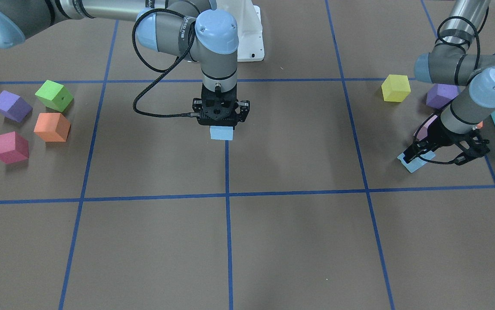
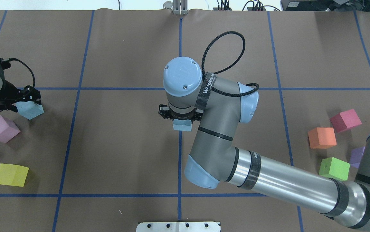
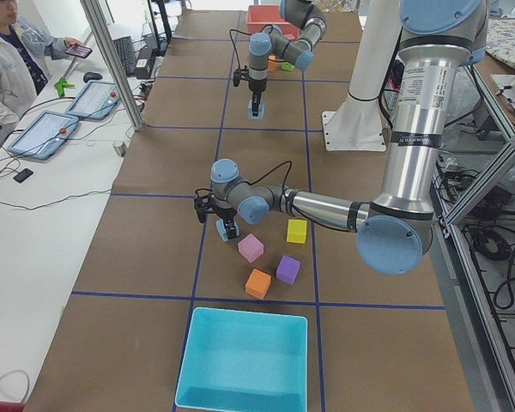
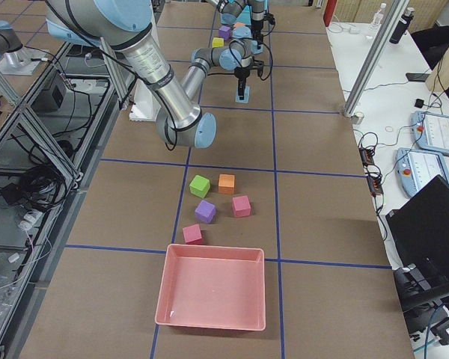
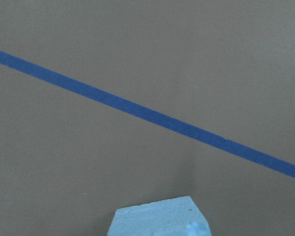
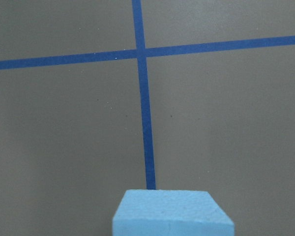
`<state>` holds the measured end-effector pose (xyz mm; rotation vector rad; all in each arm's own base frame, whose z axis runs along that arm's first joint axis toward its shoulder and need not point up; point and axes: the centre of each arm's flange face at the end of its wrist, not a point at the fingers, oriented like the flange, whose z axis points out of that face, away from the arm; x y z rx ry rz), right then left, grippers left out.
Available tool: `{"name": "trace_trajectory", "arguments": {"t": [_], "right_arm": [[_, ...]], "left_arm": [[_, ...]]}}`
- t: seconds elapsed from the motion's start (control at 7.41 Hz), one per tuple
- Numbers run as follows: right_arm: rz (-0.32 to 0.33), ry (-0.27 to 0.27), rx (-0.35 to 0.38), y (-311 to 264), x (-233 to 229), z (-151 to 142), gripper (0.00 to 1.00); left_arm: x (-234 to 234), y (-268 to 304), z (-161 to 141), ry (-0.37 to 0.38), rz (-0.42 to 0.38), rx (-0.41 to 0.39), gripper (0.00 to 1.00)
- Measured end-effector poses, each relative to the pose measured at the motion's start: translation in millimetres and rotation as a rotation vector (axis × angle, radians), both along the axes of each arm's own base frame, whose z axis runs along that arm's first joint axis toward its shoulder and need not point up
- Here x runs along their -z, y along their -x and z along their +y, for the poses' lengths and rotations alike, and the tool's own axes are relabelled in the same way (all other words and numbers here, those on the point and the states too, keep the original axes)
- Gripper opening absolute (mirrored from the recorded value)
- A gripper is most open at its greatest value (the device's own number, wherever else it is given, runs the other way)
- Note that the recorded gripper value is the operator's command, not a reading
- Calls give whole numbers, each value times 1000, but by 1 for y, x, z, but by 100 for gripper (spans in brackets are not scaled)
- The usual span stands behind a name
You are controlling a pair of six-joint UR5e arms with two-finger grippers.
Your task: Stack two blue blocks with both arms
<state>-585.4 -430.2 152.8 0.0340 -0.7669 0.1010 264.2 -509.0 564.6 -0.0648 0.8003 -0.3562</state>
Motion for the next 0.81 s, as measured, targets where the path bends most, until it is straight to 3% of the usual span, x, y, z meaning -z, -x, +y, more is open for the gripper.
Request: {"name": "trace_trajectory", "arguments": {"t": [0.4, 0.81], "right_arm": [[17, 1, 42, 18, -12, 18, 61], [-10, -17, 62, 31, -24, 27, 62]], "left_arm": [[2, -5, 4, -5, 6, -13, 52], [11, -6, 5, -13, 17, -17, 52]]}}
